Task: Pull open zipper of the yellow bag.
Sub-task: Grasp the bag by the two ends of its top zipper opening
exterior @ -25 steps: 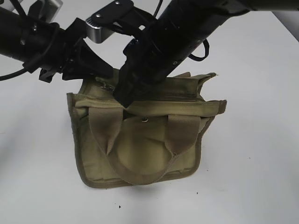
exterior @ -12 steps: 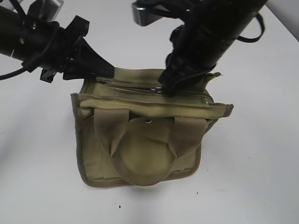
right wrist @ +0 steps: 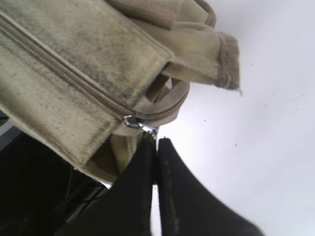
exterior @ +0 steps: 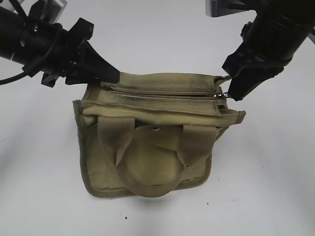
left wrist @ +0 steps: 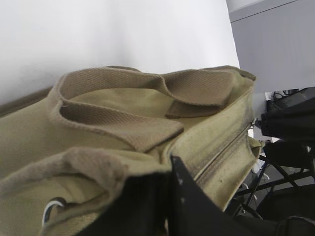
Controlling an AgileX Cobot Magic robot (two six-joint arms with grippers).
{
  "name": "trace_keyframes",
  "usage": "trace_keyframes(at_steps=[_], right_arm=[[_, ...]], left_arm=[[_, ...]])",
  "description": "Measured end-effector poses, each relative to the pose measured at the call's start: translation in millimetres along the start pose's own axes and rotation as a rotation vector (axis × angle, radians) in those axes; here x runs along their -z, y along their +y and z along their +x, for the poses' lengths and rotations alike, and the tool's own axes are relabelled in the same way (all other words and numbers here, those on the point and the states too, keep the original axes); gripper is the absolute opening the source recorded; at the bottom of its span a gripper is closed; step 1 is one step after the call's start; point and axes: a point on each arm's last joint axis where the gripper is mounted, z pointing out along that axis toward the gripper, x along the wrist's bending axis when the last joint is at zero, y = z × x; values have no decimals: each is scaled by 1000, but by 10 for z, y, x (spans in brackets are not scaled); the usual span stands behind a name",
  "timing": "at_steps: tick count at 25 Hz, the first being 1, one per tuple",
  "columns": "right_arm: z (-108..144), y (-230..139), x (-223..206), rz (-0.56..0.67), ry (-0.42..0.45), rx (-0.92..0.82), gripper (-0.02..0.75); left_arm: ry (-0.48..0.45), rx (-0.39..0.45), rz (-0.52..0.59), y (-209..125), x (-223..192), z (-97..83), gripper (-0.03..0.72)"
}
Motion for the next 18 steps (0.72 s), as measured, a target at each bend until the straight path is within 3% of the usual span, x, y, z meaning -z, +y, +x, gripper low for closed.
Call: trace_keyframes(at_steps=[18], right_arm=[[-101, -54, 41, 18, -63, -148, 18]], left_arm=[[2, -5, -1, -2, 9, -6, 19]])
